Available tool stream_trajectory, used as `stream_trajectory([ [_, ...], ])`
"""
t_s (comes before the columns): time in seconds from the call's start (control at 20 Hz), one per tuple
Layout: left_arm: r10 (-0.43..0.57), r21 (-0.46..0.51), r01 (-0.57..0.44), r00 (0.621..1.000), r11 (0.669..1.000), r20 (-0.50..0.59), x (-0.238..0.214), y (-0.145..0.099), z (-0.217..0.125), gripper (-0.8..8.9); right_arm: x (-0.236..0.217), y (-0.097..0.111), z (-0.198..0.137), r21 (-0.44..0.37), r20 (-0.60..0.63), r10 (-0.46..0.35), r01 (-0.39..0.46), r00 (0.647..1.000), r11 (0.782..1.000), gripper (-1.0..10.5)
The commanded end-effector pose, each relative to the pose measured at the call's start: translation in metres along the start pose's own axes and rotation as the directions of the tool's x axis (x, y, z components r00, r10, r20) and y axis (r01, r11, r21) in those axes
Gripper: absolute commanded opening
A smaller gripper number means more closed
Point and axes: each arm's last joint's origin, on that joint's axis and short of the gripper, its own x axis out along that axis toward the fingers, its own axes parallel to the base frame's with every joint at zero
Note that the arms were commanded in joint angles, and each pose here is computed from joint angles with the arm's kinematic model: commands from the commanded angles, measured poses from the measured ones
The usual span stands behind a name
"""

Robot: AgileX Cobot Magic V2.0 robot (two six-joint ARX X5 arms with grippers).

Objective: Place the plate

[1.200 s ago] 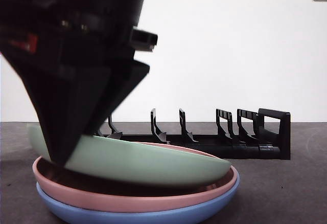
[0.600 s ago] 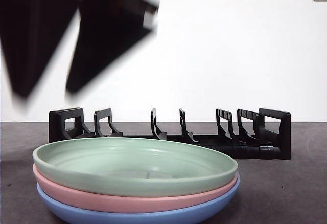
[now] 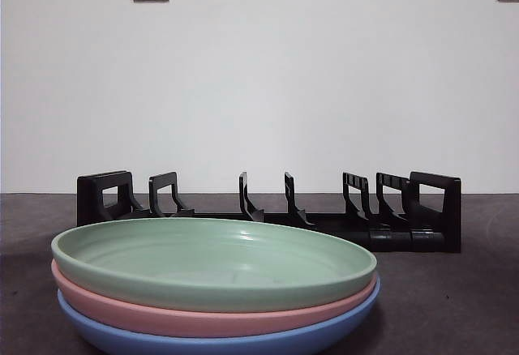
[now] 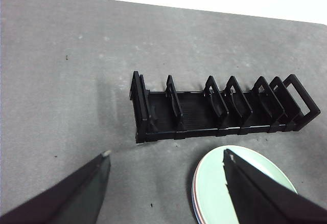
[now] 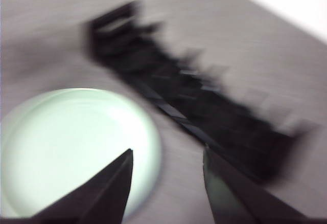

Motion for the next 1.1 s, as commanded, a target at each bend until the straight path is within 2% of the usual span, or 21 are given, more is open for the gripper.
stream_trajectory([
  [0.05,-0.008,0.009,0.007,1.0,1.0,0.024,-0.004,-0.001,0.005,3.44,-0.022,-0.015,-0.006,0.01,0.039,-0.078,0.078,0.996,0.997,2.2],
  [0.15,-0.008,0.008,0.008,1.0,1.0,0.023,-0.004,-0.001,0.005,3.44,-0.039,-0.028,-0.011,0.042,0.087,-0.114,0.111,0.99,0.993,2.2],
  [0.3,-0.008,0.008,0.008,1.0,1.0,0.024,-0.004,-0.001,0.005,3.4,-0.054,-0.037,-0.015,0.087,0.146,-0.112,0.1,0.983,0.991,2.2],
  [0.35,-0.009,0.008,0.009,1.0,1.0,0.025,-0.004,-0.001,0.005,2.68,-0.055,-0.038,-0.016,0.093,0.153,-0.113,0.099,0.982,0.991,1.5],
  [0.4,-0.008,0.011,0.008,1.0,1.0,0.021,-0.004,-0.001,0.005,-0.16,-0.056,-0.038,-0.016,0.092,0.155,-0.111,0.098,0.982,0.991,-0.1],
  [0.45,-0.008,0.008,0.008,1.0,1.0,0.02,-0.004,-0.001,0.005,0.04,-0.055,-0.038,-0.015,0.095,0.158,-0.114,0.1,0.981,0.991,0.2],
  [1.05,-0.004,0.01,0.003,1.0,1.0,0.009,-0.005,0.0,0.003,0.07,-0.055,-0.037,-0.012,0.107,0.174,-0.111,0.093,0.978,0.99,0.2],
  [1.1,-0.001,0.067,0.0,1.0,0.998,0.017,-0.006,0.001,0.003,0.07,-0.055,-0.037,-0.012,0.107,0.174,-0.111,0.093,0.978,0.99,0.2],
])
